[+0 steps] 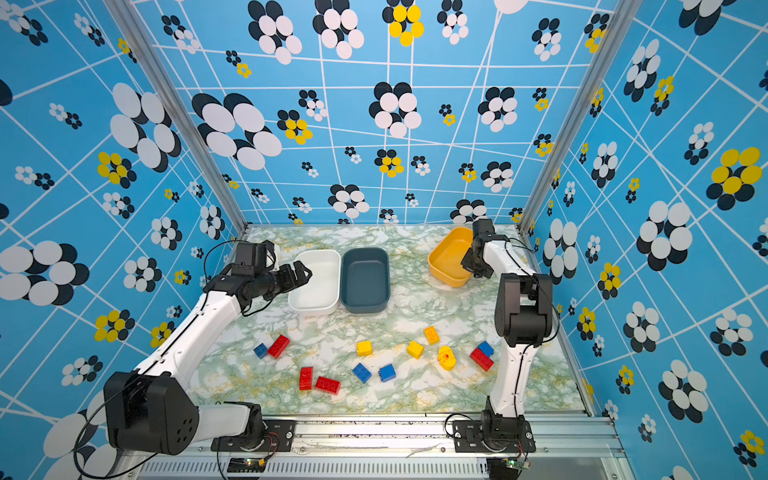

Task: Sort the legos into containers by color
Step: 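Release the teal bin and grip the yellow bin rim with the right gripper, then drag the yellow bin against the teal bin with the right gripper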

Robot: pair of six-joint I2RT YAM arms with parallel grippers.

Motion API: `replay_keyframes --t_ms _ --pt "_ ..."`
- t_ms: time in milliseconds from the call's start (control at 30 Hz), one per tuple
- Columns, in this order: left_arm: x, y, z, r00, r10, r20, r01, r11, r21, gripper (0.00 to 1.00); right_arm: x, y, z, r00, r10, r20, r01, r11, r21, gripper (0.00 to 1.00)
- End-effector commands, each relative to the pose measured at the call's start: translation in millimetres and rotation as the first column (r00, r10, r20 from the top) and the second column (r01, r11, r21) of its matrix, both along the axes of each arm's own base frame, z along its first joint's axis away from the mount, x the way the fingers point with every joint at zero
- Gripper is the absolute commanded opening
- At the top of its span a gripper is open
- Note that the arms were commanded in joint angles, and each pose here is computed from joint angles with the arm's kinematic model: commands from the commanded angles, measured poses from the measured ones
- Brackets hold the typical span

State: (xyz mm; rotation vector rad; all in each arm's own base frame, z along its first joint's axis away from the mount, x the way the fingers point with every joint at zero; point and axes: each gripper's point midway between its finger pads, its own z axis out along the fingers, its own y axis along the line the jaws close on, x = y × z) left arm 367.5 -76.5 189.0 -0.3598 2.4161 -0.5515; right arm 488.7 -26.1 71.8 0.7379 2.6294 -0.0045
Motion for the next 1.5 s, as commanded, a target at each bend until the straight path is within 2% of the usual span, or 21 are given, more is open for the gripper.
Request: replay_keyframes --t_ms 0,167,367,667,700,900,1033,1467 --pt "-2.2 1.4 4.9 1.0 -0.009 0.016 0.009 1.0 -0.001 0.99 -5.4 3.5 -6.7 0.999 0.028 -0.022 -0.028 1.0 0.014 0.12" --pt "-1.4 1.1 5.5 1.0 -0.01 0.018 0.01 1.0 -0.002 0.99 -11.1 10.7 1.6 0.995 0.099 -0.028 -0.099 0.995 -0.015 0.01" --pt "-1.4 1.4 4.0 1.0 -0.009 0.015 0.009 1.0 -0.001 0.99 -26.8 30.7 -2.4 0.97 0.231 -0.074 -0.235 0.971 -0.04 0.0" --pt "-1.6 1.6 4.5 1.0 -0.007 0.017 0.007 1.0 -0.002 0.99 -30.2 68.6 -1.4 0.893 0.44 -0.091 -0.445 0.894 -0.045 0.0" --pt "-2.1 1.4 4.7 1.0 -0.007 0.018 0.007 1.0 -0.003 0.99 -32.6 87.8 -1.1 0.868 0.489 -0.089 -0.494 0.869 -0.042 0.0" --pt "-4.2 1.3 4.9 1.0 -0.005 0.018 0.005 1.0 -0.004 0.99 -42.2 115.6 -3.7 0.806 0.586 -0.086 -0.589 0.808 -0.007 0.0" --pt "-5.0 1.7 5.1 1.0 -0.004 0.019 0.004 1.0 -0.003 0.99 -47.8 128.6 -4.1 0.783 0.618 -0.077 -0.619 0.785 0.008 0.0" --pt "-8.5 3.0 5.8 1.0 -0.002 0.025 0.002 1.0 0.002 0.99 -63.4 136.8 -5.2 0.784 0.616 -0.074 -0.616 0.787 0.033 0.0"
